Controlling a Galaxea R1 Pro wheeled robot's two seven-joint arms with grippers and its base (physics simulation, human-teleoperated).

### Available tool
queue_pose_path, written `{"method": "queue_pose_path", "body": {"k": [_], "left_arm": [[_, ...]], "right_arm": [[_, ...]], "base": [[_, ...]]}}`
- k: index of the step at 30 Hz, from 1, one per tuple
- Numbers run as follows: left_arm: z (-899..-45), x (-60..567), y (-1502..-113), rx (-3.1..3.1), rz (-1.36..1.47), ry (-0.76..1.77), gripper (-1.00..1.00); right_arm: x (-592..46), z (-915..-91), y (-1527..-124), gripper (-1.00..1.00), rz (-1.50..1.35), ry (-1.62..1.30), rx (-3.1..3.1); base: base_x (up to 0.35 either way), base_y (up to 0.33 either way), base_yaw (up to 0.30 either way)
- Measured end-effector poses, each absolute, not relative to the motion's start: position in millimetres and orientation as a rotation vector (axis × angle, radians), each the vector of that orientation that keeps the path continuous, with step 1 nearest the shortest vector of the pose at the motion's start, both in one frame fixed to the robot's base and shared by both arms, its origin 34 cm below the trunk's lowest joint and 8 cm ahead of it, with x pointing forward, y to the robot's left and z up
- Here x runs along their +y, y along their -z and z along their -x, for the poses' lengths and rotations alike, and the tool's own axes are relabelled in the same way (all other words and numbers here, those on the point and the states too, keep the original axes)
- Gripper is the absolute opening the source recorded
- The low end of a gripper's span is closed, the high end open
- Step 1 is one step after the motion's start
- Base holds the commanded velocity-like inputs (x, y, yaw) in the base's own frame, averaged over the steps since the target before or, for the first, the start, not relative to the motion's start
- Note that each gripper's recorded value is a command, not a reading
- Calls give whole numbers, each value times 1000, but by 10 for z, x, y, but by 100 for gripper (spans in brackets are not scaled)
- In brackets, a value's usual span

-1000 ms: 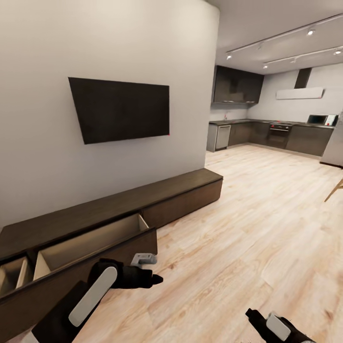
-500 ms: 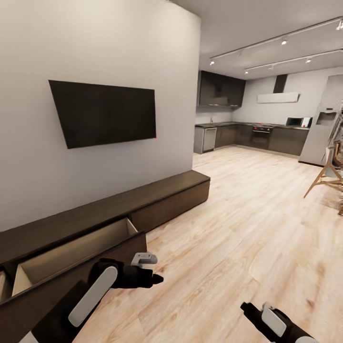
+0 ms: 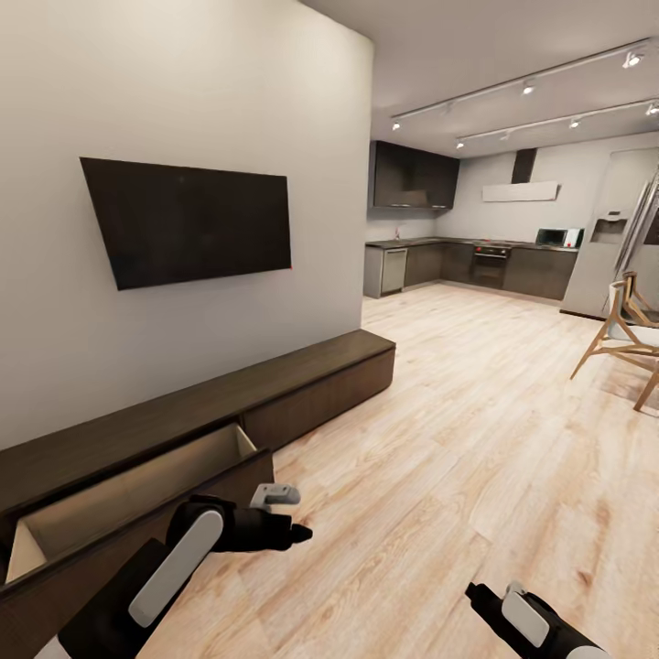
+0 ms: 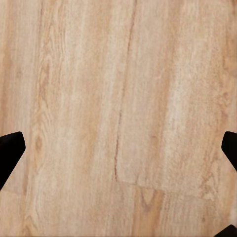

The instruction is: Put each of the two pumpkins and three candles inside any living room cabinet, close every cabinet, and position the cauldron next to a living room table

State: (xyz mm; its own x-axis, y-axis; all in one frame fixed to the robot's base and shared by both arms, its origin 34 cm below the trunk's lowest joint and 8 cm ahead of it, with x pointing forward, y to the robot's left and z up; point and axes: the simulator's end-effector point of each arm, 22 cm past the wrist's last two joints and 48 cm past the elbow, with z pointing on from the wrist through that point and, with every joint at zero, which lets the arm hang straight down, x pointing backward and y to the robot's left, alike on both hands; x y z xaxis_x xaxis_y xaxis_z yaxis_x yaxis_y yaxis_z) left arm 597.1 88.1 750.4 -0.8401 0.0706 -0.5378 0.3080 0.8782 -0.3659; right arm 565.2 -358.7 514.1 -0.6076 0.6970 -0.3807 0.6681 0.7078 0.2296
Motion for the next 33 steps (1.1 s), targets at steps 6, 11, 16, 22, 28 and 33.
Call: {"method": "queue_pose_path", "body": {"k": [6, 11, 16, 22, 28, 33], "left_arm": [[-5991, 910, -7550, 2509, -274, 605, 100], [-5985, 903, -7554, 2508, -276, 606, 100], [-5992, 919, -7564, 2506, -276, 603, 100], [-5996, 917, -7585, 2500, -278, 603, 100], [-5997, 914, -7619, 2493, -280, 603, 100], [-5994, 897, -7666, 2482, -287, 604, 100]], "right_arm": [[-3586, -5655, -5146, 100, -1048, -89, 2469], [-3589, -5658, -5149, 100, -1046, -91, 2467], [-3594, -5638, -5136, 100, -1049, -88, 2470], [-3591, -5634, -5134, 100, -1050, -88, 2471], [-3595, -5641, -5153, 100, -1051, -91, 2464], [-3596, -5655, -5179, 100, -1051, -94, 2458]], "base": [[176, 116, -230], [201, 218, -147], [176, 164, -8], [182, 131, -30], [113, 28, -180], [12, 3, -214]]}}
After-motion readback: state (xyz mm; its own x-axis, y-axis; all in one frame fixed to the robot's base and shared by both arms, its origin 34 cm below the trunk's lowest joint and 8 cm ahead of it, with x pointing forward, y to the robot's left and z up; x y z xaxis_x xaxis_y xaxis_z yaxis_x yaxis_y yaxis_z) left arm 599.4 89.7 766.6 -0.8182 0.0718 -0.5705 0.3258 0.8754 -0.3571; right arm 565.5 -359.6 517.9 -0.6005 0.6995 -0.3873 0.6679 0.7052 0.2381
